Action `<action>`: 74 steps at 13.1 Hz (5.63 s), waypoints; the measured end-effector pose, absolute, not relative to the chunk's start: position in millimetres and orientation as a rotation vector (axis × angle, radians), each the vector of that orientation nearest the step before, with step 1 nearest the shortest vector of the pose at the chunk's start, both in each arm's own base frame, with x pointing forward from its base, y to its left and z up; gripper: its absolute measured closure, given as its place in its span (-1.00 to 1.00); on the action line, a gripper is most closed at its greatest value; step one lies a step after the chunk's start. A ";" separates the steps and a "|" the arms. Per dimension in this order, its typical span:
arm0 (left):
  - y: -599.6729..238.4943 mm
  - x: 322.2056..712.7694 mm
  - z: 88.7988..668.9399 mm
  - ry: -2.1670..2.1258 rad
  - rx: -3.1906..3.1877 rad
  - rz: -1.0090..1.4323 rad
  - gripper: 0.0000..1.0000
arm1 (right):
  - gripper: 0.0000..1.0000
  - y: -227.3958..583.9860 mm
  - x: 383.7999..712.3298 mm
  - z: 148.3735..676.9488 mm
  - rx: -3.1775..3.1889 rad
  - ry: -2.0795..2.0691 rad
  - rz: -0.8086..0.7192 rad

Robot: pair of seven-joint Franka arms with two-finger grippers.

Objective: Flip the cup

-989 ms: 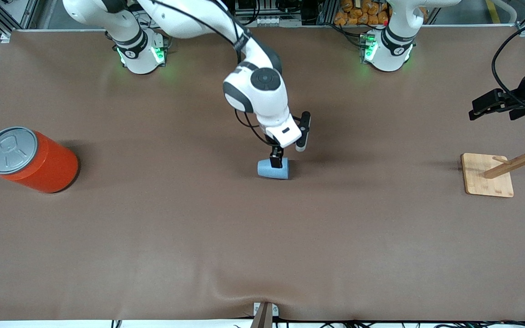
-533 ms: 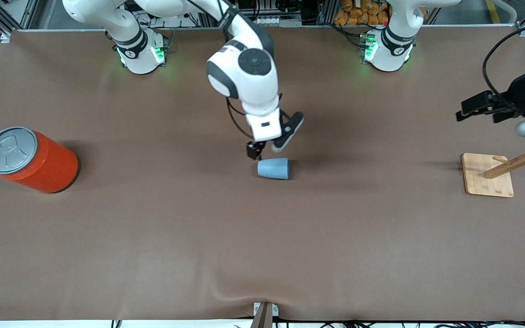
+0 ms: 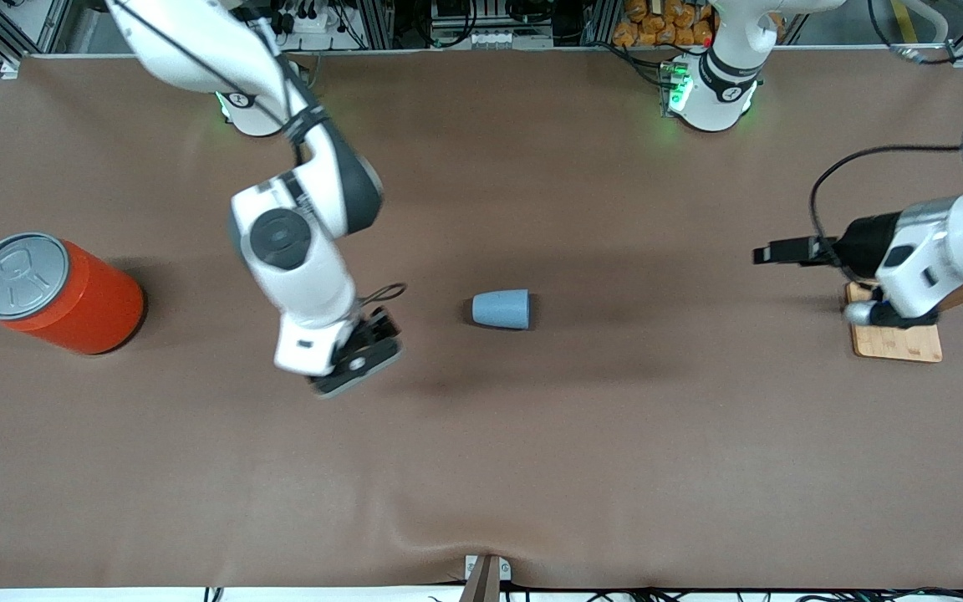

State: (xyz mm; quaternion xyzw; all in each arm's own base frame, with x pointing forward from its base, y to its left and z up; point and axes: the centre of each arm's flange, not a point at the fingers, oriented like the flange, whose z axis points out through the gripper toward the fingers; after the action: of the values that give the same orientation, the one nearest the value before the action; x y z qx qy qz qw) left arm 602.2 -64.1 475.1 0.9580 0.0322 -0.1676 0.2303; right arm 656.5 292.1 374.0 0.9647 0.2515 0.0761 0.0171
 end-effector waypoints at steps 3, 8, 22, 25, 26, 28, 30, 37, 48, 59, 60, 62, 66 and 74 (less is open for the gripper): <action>-111.2 611.3 438.5 0.064 2.489 -0.511 -1.00 | -1.00 227.9 681.7 369.8 3.026 0.635 0.222; -190.6 614.3 371.3 -0.029 2.367 -0.490 -1.00 | -1.00 189.3 663.9 415.0 3.034 0.542 0.104; -288.9 584.3 188.6 -0.038 2.062 -0.319 -1.00 | -1.00 9.6 572.0 579.2 3.073 0.129 0.064; -297.4 577.5 168.2 -0.024 2.025 -0.311 -1.00 | -1.00 2.8 563.1 588.8 3.100 0.100 0.050; -298.7 576.6 165.0 -0.009 2.016 -0.314 -1.00 | -1.00 -5.2 561.7 591.1 3.104 0.079 0.053; -302.9 574.3 159.5 0.022 1.994 -0.319 -1.00 | -1.00 -31.2 559.7 592.4 3.124 0.054 0.053; -309.2 570.8 156.7 0.031 1.983 -0.326 -1.00 | -1.00 -40.3 556.0 593.5 3.134 0.046 0.026; -328.0 561.1 146.2 0.066 1.961 -0.340 -0.55 | -1.00 -21.9 541.3 610.8 3.141 -0.001 -0.087; -326.0 575.7 156.9 0.082 1.957 -0.317 0.90 | -1.00 -6.8 532.6 628.9 3.165 0.024 -0.149; -299.5 620.6 310.7 -0.017 2.416 -0.294 0.90 | -1.00 -2.8 532.7 642.6 3.227 0.027 -0.147; -290.1 623.2 313.8 -0.065 2.485 -0.269 0.90 | -1.00 -2.2 536.6 636.1 3.241 0.025 -0.167; -264.8 631.1 322.9 -0.129 2.620 -0.215 0.90 | -1.00 -6.1 543.8 623.7 3.260 0.008 -0.202; -194.6 634.7 340.5 -0.180 2.844 -0.146 0.90 | -1.00 -27.9 552.6 606.9 3.300 -0.068 -0.248; -85.6 550.9 328.5 -0.226 3.089 0.071 0.90 | -1.00 -41.9 558.8 601.1 3.318 -0.112 -0.270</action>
State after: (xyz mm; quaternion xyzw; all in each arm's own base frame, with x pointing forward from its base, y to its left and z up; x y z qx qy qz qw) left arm 550.9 -85.6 328.5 0.9968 -0.0729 0.0228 0.0219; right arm 558.8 -41.9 601.1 0.9917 -0.0333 -0.0808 -0.0946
